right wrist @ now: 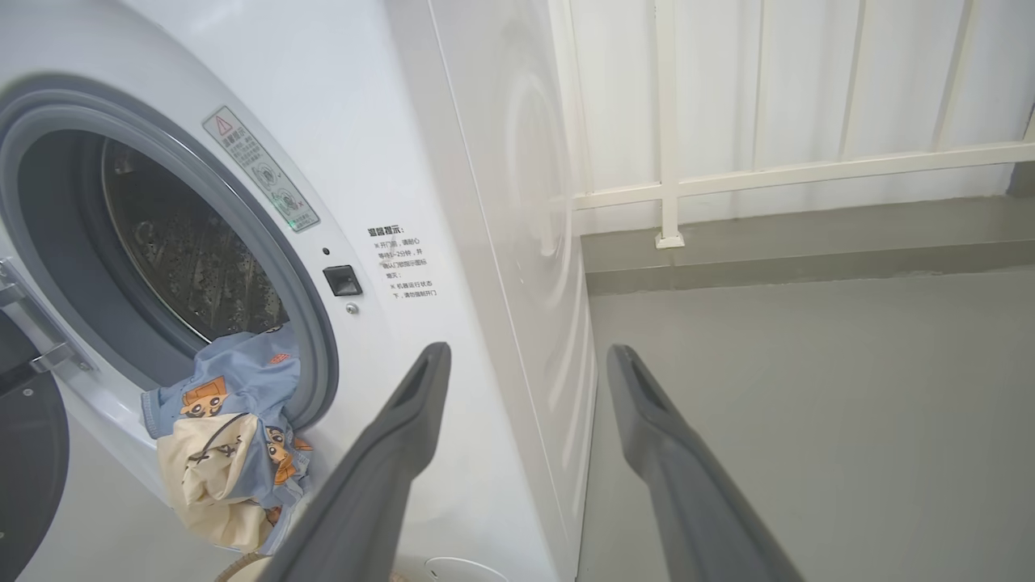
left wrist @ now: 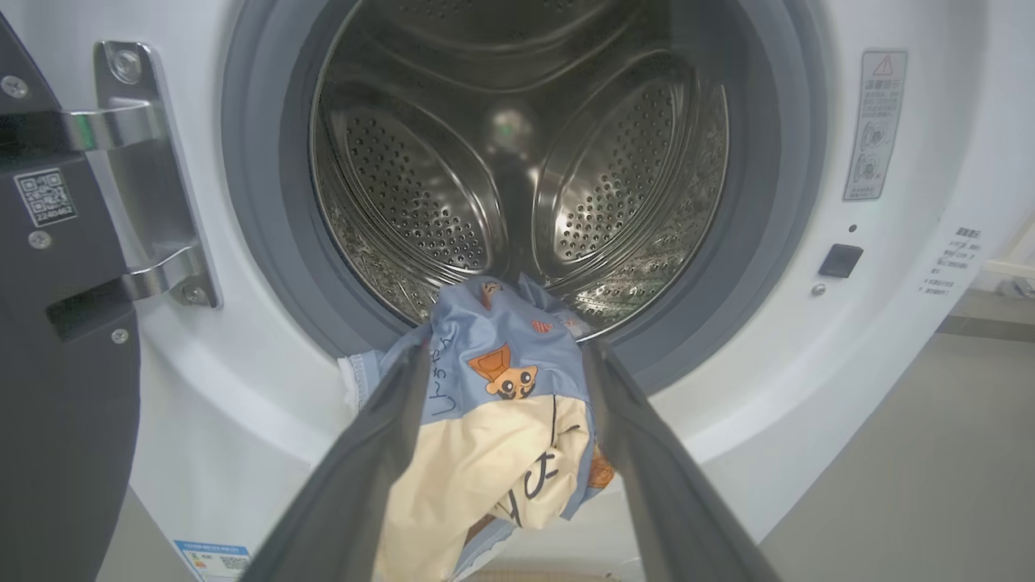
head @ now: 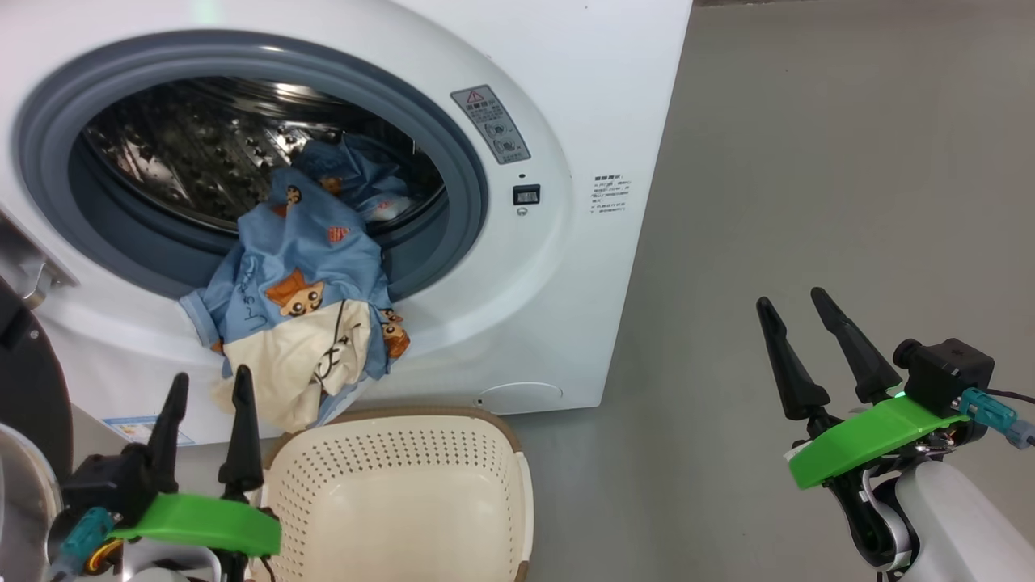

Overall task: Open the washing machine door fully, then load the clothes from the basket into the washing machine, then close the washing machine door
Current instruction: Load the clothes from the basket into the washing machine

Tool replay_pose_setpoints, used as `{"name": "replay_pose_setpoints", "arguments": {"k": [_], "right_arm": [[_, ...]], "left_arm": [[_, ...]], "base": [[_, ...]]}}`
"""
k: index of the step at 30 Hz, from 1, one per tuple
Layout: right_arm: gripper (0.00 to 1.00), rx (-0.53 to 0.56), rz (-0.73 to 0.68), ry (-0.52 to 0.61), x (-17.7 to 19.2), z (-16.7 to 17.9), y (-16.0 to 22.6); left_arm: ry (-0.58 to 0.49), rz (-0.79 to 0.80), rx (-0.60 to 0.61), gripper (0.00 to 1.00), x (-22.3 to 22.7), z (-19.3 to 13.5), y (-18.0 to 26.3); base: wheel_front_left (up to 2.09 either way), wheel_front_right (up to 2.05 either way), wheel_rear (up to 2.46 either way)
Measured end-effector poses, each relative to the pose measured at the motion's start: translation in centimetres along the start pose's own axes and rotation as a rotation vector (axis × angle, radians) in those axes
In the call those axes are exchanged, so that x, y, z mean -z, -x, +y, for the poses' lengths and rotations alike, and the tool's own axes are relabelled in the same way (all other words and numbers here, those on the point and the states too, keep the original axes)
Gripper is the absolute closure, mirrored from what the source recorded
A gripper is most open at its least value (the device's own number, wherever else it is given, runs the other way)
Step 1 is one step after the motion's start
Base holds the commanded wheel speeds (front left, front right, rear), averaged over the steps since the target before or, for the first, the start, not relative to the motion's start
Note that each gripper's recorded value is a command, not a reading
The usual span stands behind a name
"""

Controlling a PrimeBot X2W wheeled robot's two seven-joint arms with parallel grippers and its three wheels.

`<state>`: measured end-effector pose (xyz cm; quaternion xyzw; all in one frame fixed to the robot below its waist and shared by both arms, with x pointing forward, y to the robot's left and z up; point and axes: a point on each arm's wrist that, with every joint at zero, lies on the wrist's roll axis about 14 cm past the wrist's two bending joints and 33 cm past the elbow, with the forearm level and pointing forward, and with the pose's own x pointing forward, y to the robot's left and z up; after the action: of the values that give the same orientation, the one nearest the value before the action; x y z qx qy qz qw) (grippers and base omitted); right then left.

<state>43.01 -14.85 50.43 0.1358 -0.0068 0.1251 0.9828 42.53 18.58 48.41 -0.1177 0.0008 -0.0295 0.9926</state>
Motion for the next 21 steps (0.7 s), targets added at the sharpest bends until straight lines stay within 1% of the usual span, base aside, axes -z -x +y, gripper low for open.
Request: {"name": "replay_pose_setpoints", "arguments": {"k": [9,16,21], "right_arm": [[0.0,0.012,0.026,-0.007,1.1,-0.5,-0.1],[0.0,0.034,0.049,-0.015,2.1,-1.4,-0.4],[0.0,0.045,0.048,-0.018,2.4,-2.0,-1.4]], "left_arm": [[-0.027,0.175,-0.028,0.0,5.1,1.4,0.4],[-0.021,0.303,-0.057,0.0,8.6,2.5,-0.7],[-0.006,0.411,-0.078,0.0,11.8,3.1,-1.7]], "base": [[0.0,0.0,0.0],[0.0,0.0,0.0],[0.0,0.0,0.0]]}}
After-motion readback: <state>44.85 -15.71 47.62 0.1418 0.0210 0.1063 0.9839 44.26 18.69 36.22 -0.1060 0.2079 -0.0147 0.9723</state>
